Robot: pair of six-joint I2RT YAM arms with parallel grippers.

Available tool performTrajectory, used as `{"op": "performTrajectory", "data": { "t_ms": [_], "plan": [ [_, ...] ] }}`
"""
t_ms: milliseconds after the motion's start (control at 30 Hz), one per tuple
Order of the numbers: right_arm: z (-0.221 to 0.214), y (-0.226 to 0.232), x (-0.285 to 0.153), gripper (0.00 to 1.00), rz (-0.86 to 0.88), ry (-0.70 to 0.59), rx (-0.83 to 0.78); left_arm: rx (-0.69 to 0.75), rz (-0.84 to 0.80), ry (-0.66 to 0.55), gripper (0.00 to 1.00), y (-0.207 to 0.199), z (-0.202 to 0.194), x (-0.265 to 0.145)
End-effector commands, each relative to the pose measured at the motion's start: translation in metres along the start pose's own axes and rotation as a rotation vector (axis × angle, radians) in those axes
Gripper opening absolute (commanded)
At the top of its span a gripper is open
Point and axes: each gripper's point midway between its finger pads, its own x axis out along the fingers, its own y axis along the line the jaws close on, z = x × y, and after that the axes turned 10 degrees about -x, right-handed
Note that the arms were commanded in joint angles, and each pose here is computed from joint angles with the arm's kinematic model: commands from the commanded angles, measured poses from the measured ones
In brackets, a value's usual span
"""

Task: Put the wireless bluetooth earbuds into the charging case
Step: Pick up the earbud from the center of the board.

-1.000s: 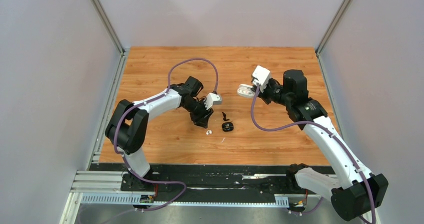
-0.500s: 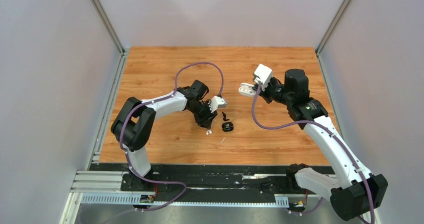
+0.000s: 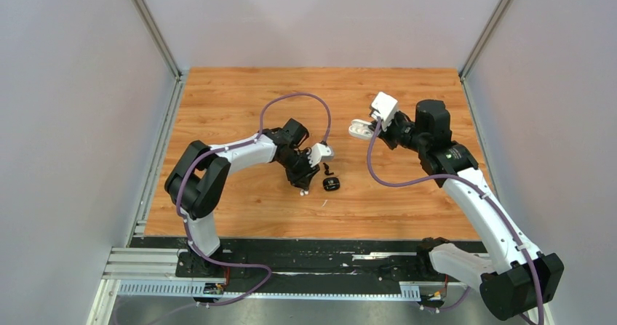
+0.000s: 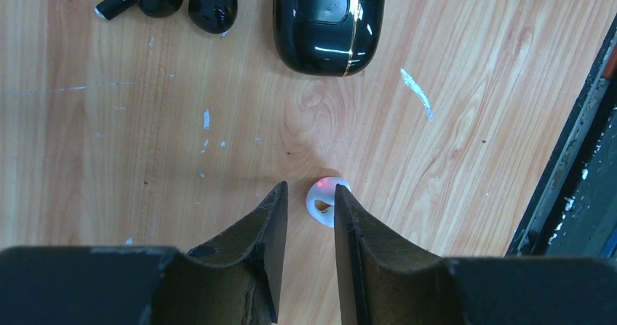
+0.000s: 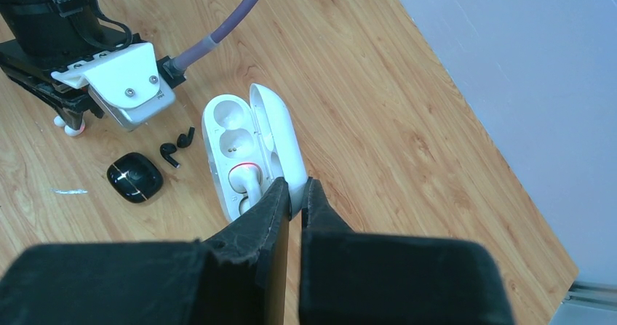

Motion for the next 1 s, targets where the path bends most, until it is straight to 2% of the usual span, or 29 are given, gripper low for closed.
{"op": "performTrajectory", "data": {
  "t_ms": [0,333,800,967],
  "plan": [
    [0.010,-0.011,-0.001,0.00,-0.042,-0.036,-0.002,0.032,0.003,-0.005,0.36,-0.004,0.007,-0.003],
    [0.008,-0.009,0.000,0.00,-0.039,-0.039,-0.001,0.024,-0.020,0.024,0.28,-0.012,-0.007,-0.003],
    [0.007,-0.006,0.000,0.00,-0.031,-0.044,0.001,0.010,-0.154,0.032,0.17,-0.039,-0.014,-0.001],
    [0.007,-0.005,0.000,0.00,-0.032,-0.045,0.000,0.011,-0.200,0.028,0.16,-0.048,-0.014,-0.003]
  ]
}}
